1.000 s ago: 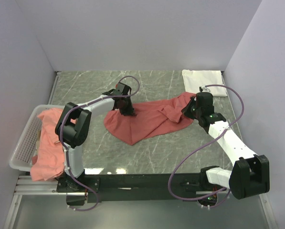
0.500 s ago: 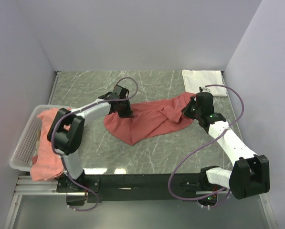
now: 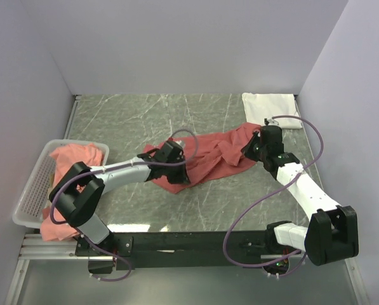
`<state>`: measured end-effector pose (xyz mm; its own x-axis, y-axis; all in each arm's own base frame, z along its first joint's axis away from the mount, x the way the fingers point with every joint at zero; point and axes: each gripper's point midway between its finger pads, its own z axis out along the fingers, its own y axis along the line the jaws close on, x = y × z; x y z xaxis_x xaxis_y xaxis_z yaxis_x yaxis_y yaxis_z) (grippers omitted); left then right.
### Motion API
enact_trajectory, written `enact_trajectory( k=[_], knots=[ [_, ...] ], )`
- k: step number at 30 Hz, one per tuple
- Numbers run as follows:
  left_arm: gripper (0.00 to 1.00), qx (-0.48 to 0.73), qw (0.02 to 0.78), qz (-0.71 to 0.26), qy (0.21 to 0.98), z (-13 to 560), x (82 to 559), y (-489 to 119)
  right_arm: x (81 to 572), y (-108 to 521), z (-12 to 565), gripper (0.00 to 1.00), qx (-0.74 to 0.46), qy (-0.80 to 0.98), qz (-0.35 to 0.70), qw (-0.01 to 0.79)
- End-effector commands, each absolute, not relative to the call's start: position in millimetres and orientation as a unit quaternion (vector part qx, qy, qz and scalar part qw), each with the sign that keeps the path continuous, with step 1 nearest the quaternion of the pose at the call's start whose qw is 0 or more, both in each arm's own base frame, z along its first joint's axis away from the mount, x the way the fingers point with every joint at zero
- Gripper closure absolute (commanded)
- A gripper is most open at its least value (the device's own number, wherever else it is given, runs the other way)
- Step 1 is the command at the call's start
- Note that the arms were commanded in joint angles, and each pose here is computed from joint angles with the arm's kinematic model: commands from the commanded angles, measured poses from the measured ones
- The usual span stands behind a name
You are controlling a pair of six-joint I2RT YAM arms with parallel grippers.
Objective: Fold and stack the t-shirts
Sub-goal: Flatten the tshirt out
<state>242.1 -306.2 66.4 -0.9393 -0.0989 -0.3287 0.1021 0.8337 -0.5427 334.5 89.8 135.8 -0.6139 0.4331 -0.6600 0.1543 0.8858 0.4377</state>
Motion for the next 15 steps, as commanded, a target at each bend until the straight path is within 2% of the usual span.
enact_trajectory(
  k=[1,5,7,11,12,15],
  knots=[
    [0.99,0.018,0.183,-0.312,0.932,75,221,-321,332,88,142,1.0,0.166,0.872,0.175,0.425],
    [0.99,0.035,0.185,-0.288,0.939,68,206,-318,327,86,135,1.0,0.169,0.874,0.172,0.423],
    [0.95,0.045,0.202,-0.272,0.94,71,210,-316,326,86,133,1.0,0.169,0.874,0.171,0.422],
    [0.83,0.077,0.221,-0.249,0.94,82,207,-318,326,85,134,1.0,0.168,0.874,0.17,0.423],
    [0.75,0.091,0.221,-0.244,0.94,86,205,-320,326,85,133,1.0,0.169,0.874,0.17,0.423],
    [0.68,0.109,0.236,-0.206,0.943,87,204,-317,327,86,134,1.0,0.168,0.874,0.171,0.422]
  ],
)
